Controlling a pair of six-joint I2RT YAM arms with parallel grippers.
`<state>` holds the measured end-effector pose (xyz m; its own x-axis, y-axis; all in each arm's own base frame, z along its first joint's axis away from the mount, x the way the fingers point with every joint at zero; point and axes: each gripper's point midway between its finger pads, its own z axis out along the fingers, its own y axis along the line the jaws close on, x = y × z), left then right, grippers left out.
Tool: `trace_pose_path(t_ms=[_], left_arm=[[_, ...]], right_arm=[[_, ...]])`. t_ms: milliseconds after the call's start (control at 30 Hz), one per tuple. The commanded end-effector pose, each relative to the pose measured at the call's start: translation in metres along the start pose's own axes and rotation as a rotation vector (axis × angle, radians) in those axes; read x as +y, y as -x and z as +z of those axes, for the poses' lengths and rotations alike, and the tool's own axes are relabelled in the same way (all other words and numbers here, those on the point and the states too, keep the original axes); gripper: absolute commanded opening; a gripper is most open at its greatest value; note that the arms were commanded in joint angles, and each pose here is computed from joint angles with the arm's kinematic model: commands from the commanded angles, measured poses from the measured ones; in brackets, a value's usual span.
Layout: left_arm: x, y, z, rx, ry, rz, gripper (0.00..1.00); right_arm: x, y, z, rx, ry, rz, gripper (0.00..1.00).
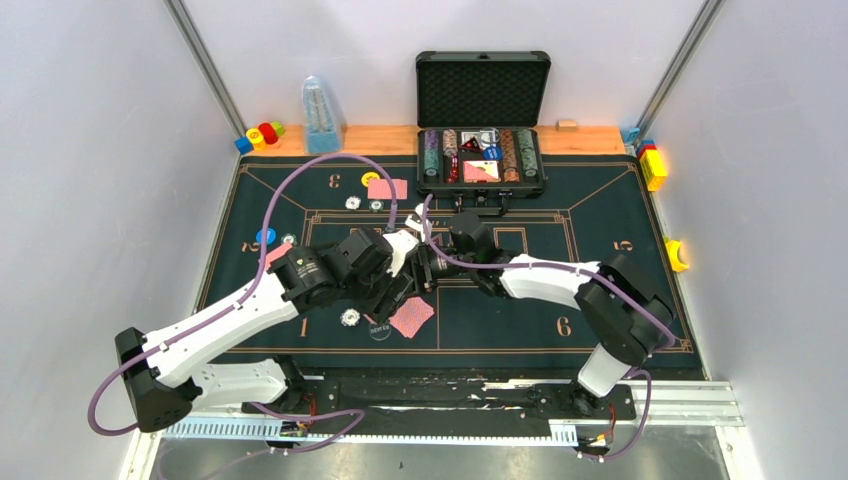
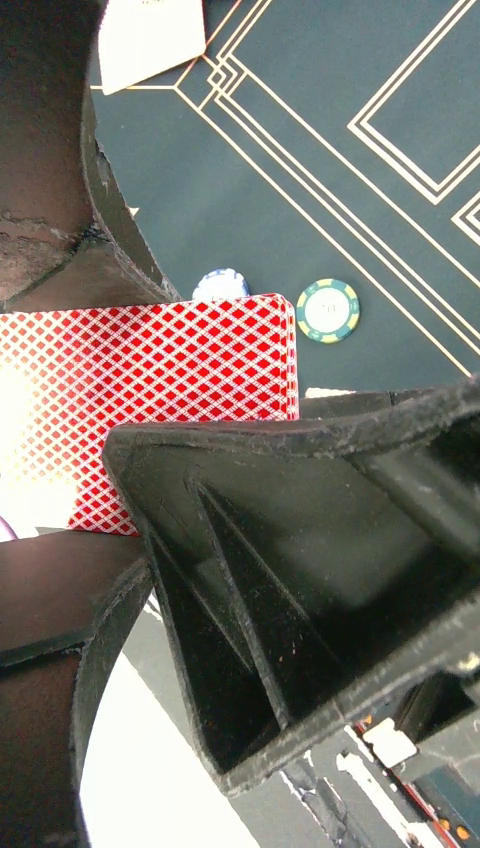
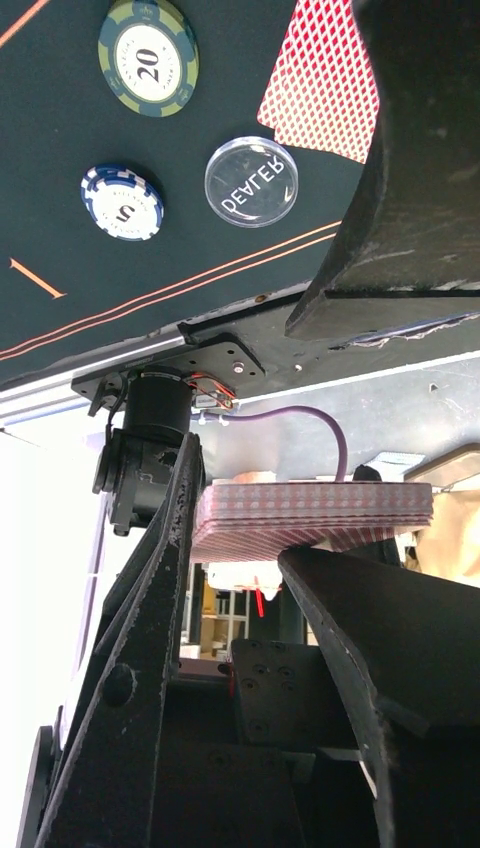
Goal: Distribute texas hold em gaming equipment
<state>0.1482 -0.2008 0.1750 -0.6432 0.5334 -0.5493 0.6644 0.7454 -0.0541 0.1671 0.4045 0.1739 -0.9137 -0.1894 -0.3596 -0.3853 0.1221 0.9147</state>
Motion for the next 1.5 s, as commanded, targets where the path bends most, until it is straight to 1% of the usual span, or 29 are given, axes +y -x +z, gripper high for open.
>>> trace_pose_path(t_ms=[0, 33, 133, 233, 367, 400, 467, 567, 600, 667, 800, 933, 1033, 1100, 1167, 1267, 1467], left_arm=[[-0.003, 0.019, -0.007, -0.091, -0.013, -0.013, 0.00], [-0.003, 0.019, -0.007, -0.091, -0.013, -0.012, 0.00], [-0.002, 0.019, -0.007, -0.091, -0.012, -0.013, 0.00], [-0.002, 0.019, -0.007, -0.091, -0.010, -0.013, 0.00], [-0.003, 0.019, -0.006, -0.090, -0.012, -0.013, 0.00], [-0.003, 0.019, -0.006, -0.088, -0.012, -0.013, 0.00], [-0.003, 0.019, -0.006, -0.088, -0.012, -0.013, 0.00], [-0.003, 0.019, -0.006, -0.087, -0.014, -0.012, 0.00], [-0.003, 0.019, -0.005, -0.087, -0.015, -0.011, 0.00], [-0.004, 0.019, -0.005, -0.084, -0.017, -0.009, 0.00], [-0.006, 0.021, -0.005, -0.086, -0.025, -0.007, 0.00], [-0.007, 0.024, -0.006, -0.092, -0.034, -0.004, 0.00], [-0.008, 0.025, -0.007, -0.101, -0.040, -0.004, 0.00], [-0.009, 0.026, -0.008, -0.105, -0.046, -0.004, 0.00], [-0.009, 0.026, -0.007, -0.105, -0.047, -0.004, 0.00], [-0.009, 0.025, -0.007, -0.101, -0.046, -0.003, 0.00], [-0.009, 0.024, -0.008, -0.102, -0.046, -0.003, 0.00]], right_arm=[[0.008, 0.013, -0.012, -0.071, -0.046, -0.051, 0.75], [0.009, 0.015, -0.014, -0.085, -0.064, -0.070, 0.75], [0.007, 0.018, -0.023, -0.116, -0.112, -0.079, 0.67], [0.012, 0.022, -0.031, -0.137, -0.116, -0.095, 0.64], [0.015, 0.024, -0.038, -0.157, -0.131, -0.112, 0.55], [0.016, 0.025, -0.040, -0.158, -0.131, -0.116, 0.55], [0.019, 0.025, -0.041, -0.159, -0.124, -0.130, 0.55], [0.032, 0.018, -0.039, -0.107, -0.054, -0.166, 0.63], [0.038, 0.016, -0.038, -0.092, -0.019, -0.175, 0.63], [0.044, 0.011, -0.034, -0.060, 0.032, -0.178, 0.64], [0.053, 0.006, -0.023, -0.012, 0.081, -0.192, 0.63], [0.051, 0.001, -0.013, 0.028, 0.096, -0.176, 0.54], [0.047, -0.002, -0.011, 0.038, 0.099, -0.158, 0.41], [0.044, -0.002, -0.011, 0.029, 0.084, -0.144, 0.31], [0.041, -0.001, -0.013, 0.016, 0.064, -0.135, 0.26], [0.034, 0.003, -0.018, -0.013, 0.026, -0.115, 0.23], [0.019, 0.013, -0.037, -0.074, -0.029, -0.082, 0.22]])
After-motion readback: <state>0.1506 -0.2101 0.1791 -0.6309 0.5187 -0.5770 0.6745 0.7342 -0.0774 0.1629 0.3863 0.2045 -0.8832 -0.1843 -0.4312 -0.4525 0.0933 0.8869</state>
